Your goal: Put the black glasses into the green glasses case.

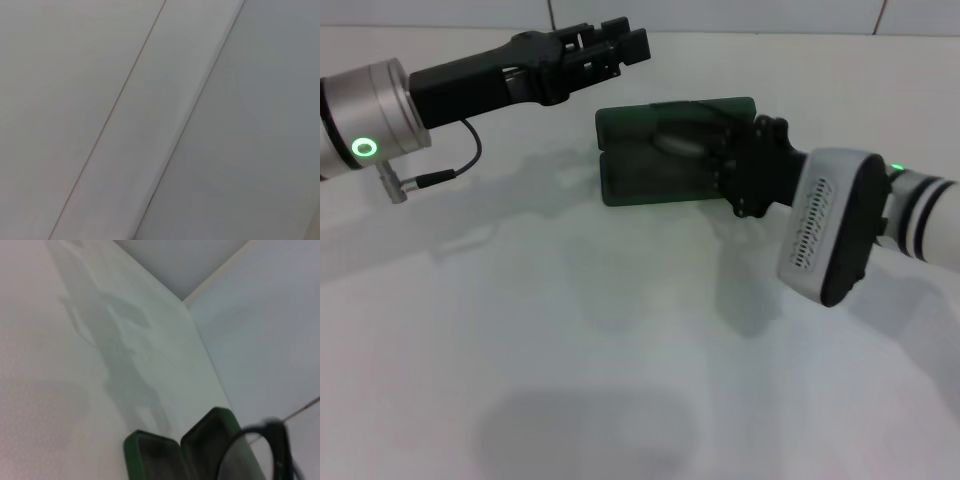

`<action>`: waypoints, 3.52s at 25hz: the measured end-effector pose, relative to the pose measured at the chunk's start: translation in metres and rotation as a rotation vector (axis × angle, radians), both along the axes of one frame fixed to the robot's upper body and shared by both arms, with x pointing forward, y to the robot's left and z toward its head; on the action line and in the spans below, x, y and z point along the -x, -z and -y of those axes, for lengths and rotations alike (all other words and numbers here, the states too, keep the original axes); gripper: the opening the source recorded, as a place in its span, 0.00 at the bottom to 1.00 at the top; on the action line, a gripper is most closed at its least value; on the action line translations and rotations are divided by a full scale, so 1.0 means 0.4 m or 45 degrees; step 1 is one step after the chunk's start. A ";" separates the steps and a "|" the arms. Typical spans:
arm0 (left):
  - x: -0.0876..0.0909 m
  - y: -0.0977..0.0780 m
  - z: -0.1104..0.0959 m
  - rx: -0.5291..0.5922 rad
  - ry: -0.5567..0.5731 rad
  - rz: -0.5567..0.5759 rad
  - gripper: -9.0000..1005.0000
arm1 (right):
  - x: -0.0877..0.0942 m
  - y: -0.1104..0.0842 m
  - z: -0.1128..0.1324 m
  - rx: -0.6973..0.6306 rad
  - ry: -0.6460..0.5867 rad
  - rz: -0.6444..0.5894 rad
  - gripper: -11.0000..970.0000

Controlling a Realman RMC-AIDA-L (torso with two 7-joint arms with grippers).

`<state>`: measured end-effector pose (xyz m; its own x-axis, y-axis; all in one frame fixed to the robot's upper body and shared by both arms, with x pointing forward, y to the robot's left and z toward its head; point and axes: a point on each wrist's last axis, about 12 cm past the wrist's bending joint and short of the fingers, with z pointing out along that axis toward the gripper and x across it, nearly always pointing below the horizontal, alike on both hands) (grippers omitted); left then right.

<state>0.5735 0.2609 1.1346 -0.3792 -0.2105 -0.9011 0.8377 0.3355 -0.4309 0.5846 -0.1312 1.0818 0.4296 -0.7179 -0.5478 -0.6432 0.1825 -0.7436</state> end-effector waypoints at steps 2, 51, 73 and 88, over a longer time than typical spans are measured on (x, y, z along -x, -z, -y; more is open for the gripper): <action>0.000 0.002 0.002 -0.006 -0.003 0.005 0.48 | -0.007 -0.007 -0.011 0.007 -0.012 0.013 0.14; -0.237 0.054 0.249 -0.917 -0.399 0.021 0.48 | 0.119 0.025 0.133 -0.372 -0.335 -0.857 0.40; -0.171 0.114 0.264 -0.996 -0.146 -0.012 0.53 | 0.101 0.027 0.138 -0.355 -0.281 -0.827 0.41; -0.118 0.091 0.233 -0.776 -0.066 0.074 0.57 | 0.104 0.019 0.127 -0.372 -0.304 -0.819 0.41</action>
<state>0.6207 0.1676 1.0983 -0.3288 0.3327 -0.8839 0.8303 0.5479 -0.1026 0.5428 -0.1820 1.0742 0.0859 -0.4318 -0.8978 -0.9819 0.1161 -0.1498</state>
